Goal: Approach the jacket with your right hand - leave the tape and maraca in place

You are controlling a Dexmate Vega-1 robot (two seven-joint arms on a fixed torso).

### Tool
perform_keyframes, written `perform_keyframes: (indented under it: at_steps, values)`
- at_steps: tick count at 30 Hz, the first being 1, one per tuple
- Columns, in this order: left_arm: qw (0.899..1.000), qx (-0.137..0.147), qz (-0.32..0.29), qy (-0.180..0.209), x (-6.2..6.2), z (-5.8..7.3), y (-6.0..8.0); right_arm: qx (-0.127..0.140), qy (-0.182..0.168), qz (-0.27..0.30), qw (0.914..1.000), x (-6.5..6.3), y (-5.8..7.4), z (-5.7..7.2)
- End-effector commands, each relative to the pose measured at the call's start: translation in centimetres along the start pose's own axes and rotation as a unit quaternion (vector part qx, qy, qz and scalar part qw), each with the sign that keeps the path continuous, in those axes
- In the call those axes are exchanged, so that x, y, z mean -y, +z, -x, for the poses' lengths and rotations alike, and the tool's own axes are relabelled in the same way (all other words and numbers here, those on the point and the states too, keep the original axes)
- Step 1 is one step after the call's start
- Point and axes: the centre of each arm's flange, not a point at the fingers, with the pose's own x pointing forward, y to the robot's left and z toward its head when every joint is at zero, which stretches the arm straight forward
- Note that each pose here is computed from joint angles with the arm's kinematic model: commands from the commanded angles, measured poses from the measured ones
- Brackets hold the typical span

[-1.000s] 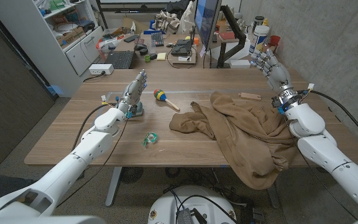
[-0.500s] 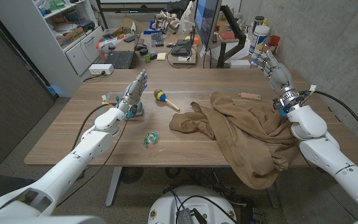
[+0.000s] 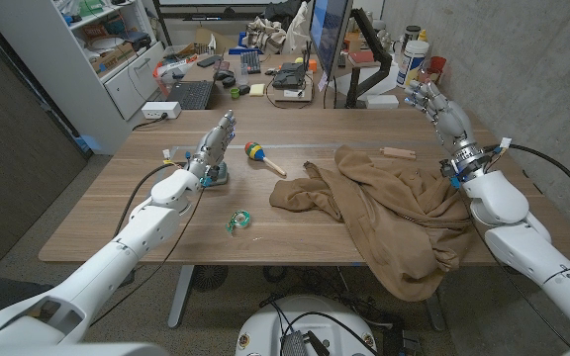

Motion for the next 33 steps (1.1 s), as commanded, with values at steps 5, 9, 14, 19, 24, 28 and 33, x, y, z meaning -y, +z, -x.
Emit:
perform_keyframes:
  at_steps: [5, 9, 14, 19, 24, 28, 33]
  values:
    - [1.000, -0.005, -0.011, -0.007, 0.4, -0.2, -0.2, -0.001, 0.011, 0.040, 0.9991, 0.1, 0.8, 2.0]
    - [1.000, -0.005, -0.010, -0.003, 0.5, -0.2, -0.3, 0.001, 0.011, 0.054, 0.9985, -0.1, 1.0, 2.3]
    - [1.000, -0.005, -0.011, -0.001, 0.5, -0.1, -0.1, 0.003, 0.018, 0.069, 0.9974, -0.2, 1.2, 2.6]
    - [1.000, -0.001, -0.014, -0.001, 0.6, -0.1, 0.2, 0.002, 0.018, 0.079, 0.9967, -0.2, 1.4, 3.0]
    - [1.000, 0.000, -0.014, 0.001, 0.5, -0.1, 0.4, 0.002, 0.021, 0.098, 0.9949, -0.3, 1.6, 3.3]
    - [1.000, 0.001, -0.012, 0.002, 0.5, -0.1, 0.5, 0.004, 0.027, 0.111, 0.9935, -0.4, 1.9, 3.5]
    - [1.000, 0.001, -0.010, 0.001, 0.5, -0.1, 0.4, 0.006, 0.029, 0.125, 0.9917, -0.6, 2.1, 3.8]
